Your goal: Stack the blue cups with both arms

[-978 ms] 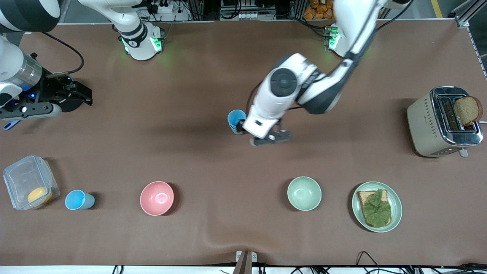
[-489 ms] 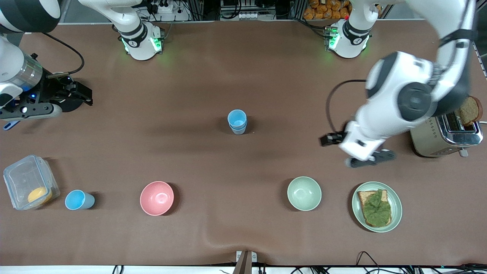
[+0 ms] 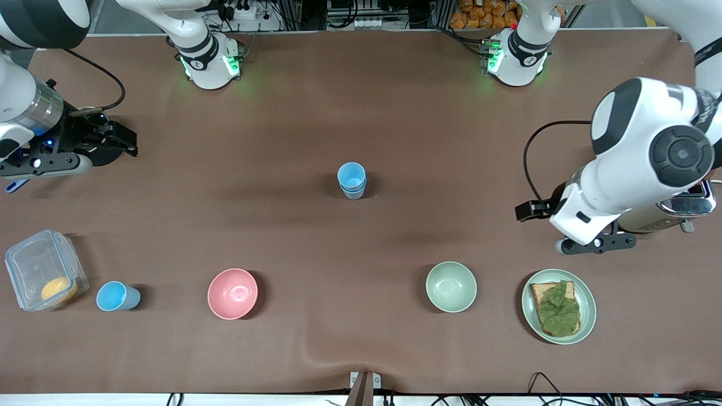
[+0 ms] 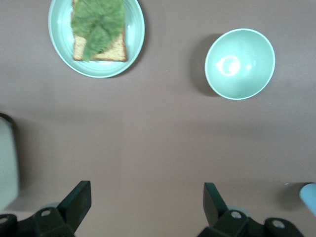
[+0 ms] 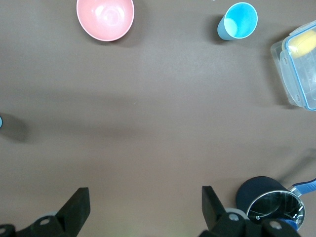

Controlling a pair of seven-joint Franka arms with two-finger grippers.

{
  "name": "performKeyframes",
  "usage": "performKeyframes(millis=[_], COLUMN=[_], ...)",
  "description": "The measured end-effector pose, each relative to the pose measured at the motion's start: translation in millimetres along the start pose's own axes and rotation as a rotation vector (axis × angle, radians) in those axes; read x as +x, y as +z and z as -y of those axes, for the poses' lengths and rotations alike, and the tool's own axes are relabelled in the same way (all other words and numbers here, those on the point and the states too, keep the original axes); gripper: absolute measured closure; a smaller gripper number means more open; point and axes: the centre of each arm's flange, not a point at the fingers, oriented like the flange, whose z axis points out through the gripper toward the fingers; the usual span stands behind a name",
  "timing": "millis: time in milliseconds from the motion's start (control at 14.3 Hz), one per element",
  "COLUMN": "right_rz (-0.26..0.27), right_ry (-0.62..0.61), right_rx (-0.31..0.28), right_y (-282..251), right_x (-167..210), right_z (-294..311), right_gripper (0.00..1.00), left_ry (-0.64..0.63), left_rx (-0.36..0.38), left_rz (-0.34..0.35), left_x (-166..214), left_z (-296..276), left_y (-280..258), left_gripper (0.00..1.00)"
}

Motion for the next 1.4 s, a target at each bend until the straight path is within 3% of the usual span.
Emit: performKeyframes(millis=[210,699,1048,1398], right_rz=[0.001,0.001,0.001,0.002], right_ry=[-0.001,-0.001,-0.002,-0.002], right_rx=[0.0,0.0,0.0,0.0], right_y=[0,1,1,1], right_x=[0,0,0,0], right_z=[0,1,1,1], right_gripper=[0.0,0.0,0.0,0.0], left_ry=[0.06,0.012,0.011,0.054], left_rx=[0.003,0.024,-0.024,-0.025], left_rz=[-0.02,-0.002,-0.029,-0.028], left_x=[5,-20,-65,-128], left_z=[50,131,124,109], left_y=[-17,-54,-96,-110], left_gripper=[0.0,0.0,0.0,0.0])
